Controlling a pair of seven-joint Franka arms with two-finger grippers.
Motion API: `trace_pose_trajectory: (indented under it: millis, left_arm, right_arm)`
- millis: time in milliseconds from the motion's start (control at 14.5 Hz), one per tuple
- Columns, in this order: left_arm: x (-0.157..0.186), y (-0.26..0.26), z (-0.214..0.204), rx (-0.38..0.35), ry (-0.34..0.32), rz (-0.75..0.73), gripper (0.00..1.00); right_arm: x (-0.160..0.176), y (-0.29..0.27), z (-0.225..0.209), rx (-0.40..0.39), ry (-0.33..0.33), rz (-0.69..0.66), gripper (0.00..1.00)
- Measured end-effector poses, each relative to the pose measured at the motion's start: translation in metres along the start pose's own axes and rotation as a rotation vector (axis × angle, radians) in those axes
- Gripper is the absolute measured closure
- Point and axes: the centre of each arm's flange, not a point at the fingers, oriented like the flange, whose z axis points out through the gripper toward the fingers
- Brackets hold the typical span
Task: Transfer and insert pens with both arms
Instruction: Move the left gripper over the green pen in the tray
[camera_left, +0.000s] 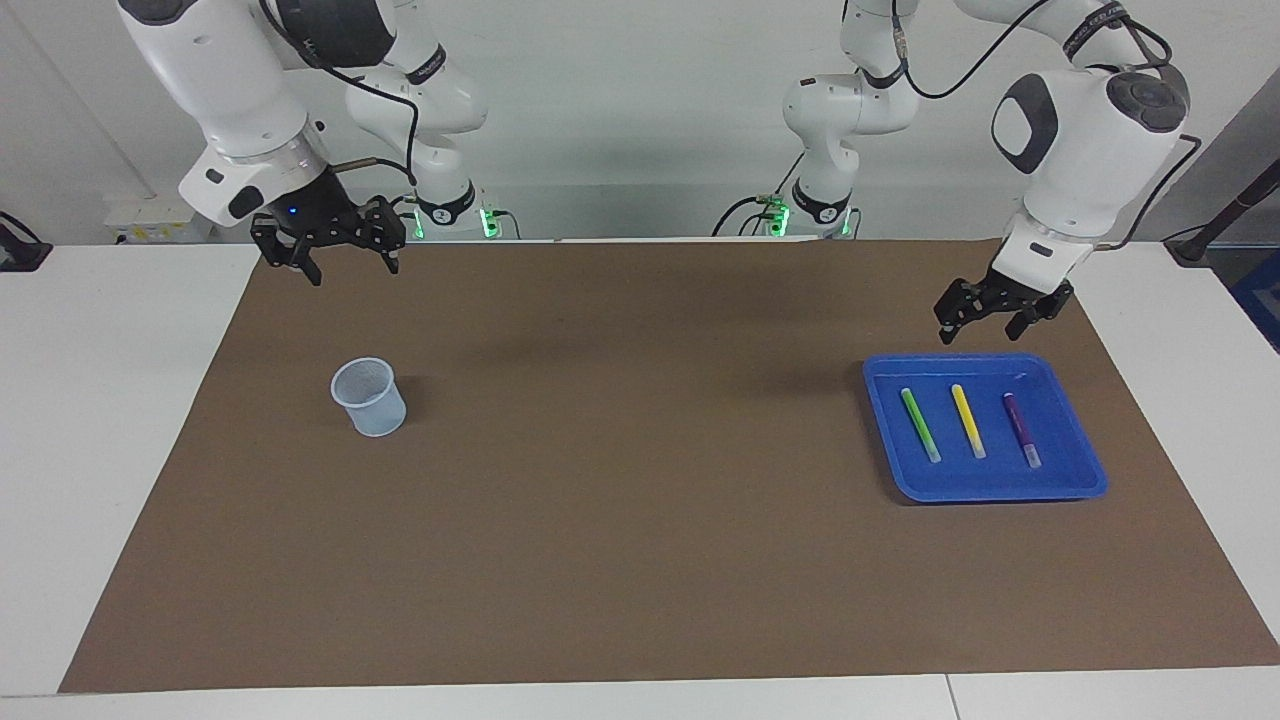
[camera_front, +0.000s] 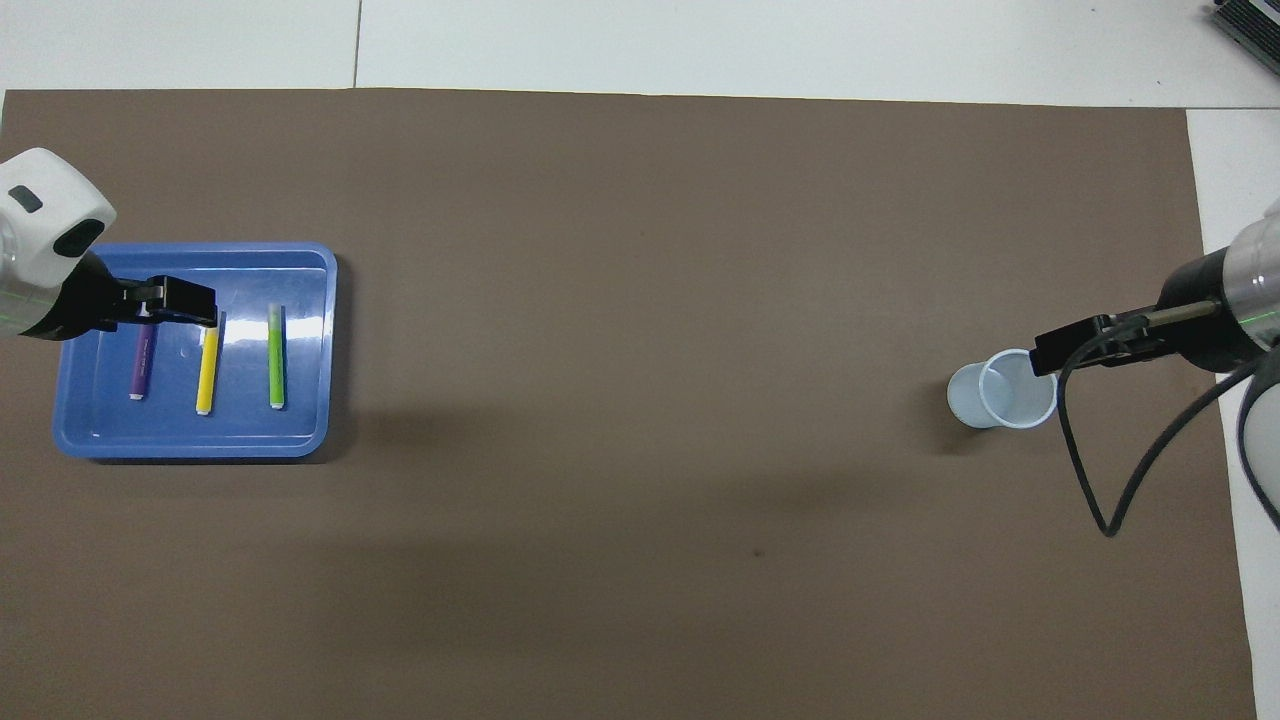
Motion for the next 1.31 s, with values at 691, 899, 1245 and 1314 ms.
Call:
trace_pose_trajectory:
  millis: [691,899,1245,1314]
  left_arm:
    - [0.025,-0.007,0.061,-0.022,0.038,-0.029,0.0]
    - [0.031,-0.015,0.074,-0.024,0.047,-0.045,0.0]
    - [0.042,-0.018,0.111,-0.023,0.043,-0.047,0.0]
    - [0.043,-0.02,0.119,-0.023,0.041,-0.048,0.0]
  right_arm:
    - [0.0,0.0,0.0,0.0,0.0,0.0,0.0]
    - [0.0,0.0,0.0,0.0,0.0,0.0,0.0]
    - [0.0,0.0,0.0,0.0,0.0,0.0,0.0]
    - [0.0,0.0,0.0,0.0,0.0,0.0,0.0]
